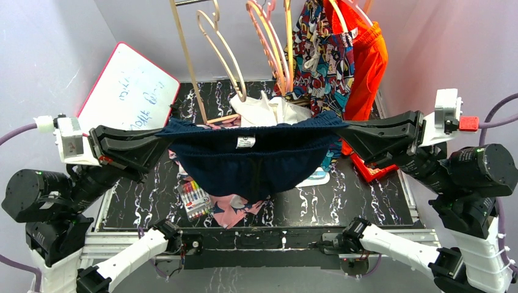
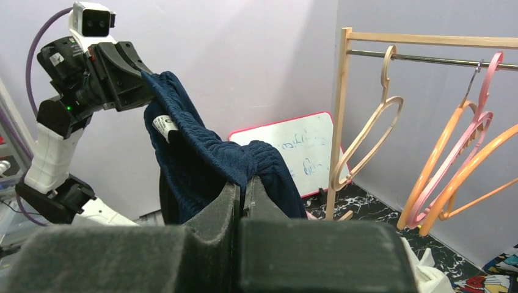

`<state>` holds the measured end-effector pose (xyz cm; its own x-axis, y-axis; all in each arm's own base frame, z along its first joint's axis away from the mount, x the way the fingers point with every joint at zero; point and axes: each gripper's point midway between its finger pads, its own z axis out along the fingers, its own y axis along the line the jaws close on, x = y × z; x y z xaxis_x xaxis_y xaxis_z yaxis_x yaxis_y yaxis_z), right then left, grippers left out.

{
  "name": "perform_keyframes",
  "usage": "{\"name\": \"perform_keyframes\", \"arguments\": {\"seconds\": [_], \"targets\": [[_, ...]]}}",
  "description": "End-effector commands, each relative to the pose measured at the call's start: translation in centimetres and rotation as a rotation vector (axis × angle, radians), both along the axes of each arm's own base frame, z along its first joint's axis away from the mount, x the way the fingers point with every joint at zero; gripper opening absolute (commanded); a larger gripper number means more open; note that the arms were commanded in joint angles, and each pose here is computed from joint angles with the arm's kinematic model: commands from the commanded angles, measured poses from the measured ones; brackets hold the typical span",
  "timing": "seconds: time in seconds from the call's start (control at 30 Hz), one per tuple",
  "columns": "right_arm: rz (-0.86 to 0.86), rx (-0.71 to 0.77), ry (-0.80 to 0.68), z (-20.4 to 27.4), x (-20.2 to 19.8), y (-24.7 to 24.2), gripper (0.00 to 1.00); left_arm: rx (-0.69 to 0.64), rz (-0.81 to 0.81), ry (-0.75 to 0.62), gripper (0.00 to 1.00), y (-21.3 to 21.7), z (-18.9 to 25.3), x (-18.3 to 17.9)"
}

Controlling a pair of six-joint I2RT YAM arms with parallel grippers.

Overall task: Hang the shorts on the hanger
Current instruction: Adjust the shorts at the center of the board.

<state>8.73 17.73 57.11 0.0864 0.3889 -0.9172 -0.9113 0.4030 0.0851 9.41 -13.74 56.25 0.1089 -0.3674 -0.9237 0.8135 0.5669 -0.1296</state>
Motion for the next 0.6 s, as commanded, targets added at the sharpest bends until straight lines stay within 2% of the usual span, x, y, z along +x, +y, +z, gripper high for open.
{"name": "perform_keyframes", "arguments": {"seconds": [0.0, 0.13, 0.3, 0.4, 0.47, 0.5, 0.57], "targets": [[-0.089, -0.004, -0.026, 0.7, 1.2, -0.9, 0.00, 0.002, -0.002, 0.014, 0.00, -0.6, 0.0, 0.8], [-0.203, -0.035, 0.007, -1.2, 4.5, -0.1, 0.00, 0.060, 0.058, 0.074, 0.00, -1.7, -2.8, 4.2], [-0.406, -0.056, 0.106, -5.1, 10.4, 1.1, 0.00, 0.207, 0.232, 0.194, 0.00, -2.9, -9.1, 11.5], [-0.470, -0.105, 0.238, -10.7, 13.9, 3.5, 0.00, 0.261, 0.441, 0.370, 0.00, -2.1, -15.0, 17.0], [-0.497, -0.134, 0.327, -15.5, 15.7, 5.0, 0.00, 0.277, 0.568, 0.500, 0.00, -1.3, -19.0, 19.4], [-0.540, -0.129, 0.407, -19.5, 17.2, 5.6, 0.00, 0.296, 0.685, 0.589, 0.00, -0.4, -23.1, 21.1], [-0.595, -0.129, 0.461, -22.1, 18.2, 5.5, 0.00, 0.296, 0.765, 0.618, 0.00, 0.7, -25.0, 21.8]]}}
